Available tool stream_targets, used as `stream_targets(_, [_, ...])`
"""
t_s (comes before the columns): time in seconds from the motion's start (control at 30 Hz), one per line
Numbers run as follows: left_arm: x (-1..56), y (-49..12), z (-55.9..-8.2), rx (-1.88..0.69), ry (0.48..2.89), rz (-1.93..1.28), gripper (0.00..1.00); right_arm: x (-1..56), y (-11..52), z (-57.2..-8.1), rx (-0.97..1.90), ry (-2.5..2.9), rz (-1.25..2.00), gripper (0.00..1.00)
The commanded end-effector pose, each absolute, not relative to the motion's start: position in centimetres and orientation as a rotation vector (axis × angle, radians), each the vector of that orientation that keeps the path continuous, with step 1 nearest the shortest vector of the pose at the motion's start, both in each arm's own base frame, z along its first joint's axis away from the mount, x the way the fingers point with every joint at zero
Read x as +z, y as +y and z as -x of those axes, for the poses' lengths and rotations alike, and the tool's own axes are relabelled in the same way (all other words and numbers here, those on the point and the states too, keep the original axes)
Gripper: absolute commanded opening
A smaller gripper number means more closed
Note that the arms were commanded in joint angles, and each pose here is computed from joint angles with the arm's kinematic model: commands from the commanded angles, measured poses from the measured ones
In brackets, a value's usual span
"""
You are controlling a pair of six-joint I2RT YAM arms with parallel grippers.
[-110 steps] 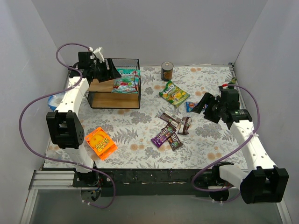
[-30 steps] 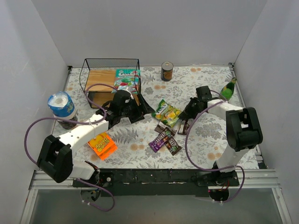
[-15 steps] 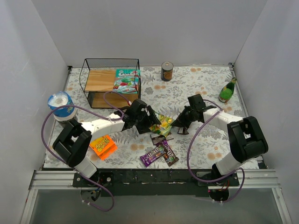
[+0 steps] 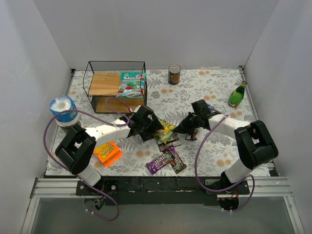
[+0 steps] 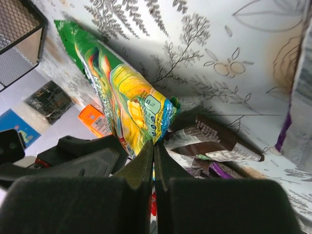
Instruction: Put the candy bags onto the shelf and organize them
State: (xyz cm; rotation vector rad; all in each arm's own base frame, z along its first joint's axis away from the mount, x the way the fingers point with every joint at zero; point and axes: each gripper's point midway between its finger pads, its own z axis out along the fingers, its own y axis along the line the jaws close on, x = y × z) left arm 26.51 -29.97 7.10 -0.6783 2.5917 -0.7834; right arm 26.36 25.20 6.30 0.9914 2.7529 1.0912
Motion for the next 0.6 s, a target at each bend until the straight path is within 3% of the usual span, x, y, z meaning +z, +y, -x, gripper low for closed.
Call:
stream_targets(0.0, [7.7, -29.5, -27.8, -0.776, 2.489, 0.743, 0.70, 9.3, 26.9, -25.1, 1.273, 2.723, -1.030, 0.06])
stream_targets(0.13, [8.0, -29.1, -27.3, -0.774, 2.491, 0.761, 0.71, 9.3, 27.0, -24.7, 1.288, 2.714, -1.065, 0.06])
stream_targets(0.33, [8.4, -27.6, -25.4, -0.758, 2.498, 0.859, 0.92, 9.4, 27.8, -24.8, 1.333, 2.707, -1.119, 0.06])
stream_targets(0.47, [8.3, -27.9, -25.2, -0.774, 2.497, 0.883, 0.92, 9.4, 28.5, -24.2, 1.375, 2.713, -1.155, 0.05])
stream_targets(0.57, [8.1, -28.4, -25.3, -0.779, 2.500, 0.879, 0.85, 9.4, 29.0, -23.5, 1.410, 2.707, -1.192, 0.06])
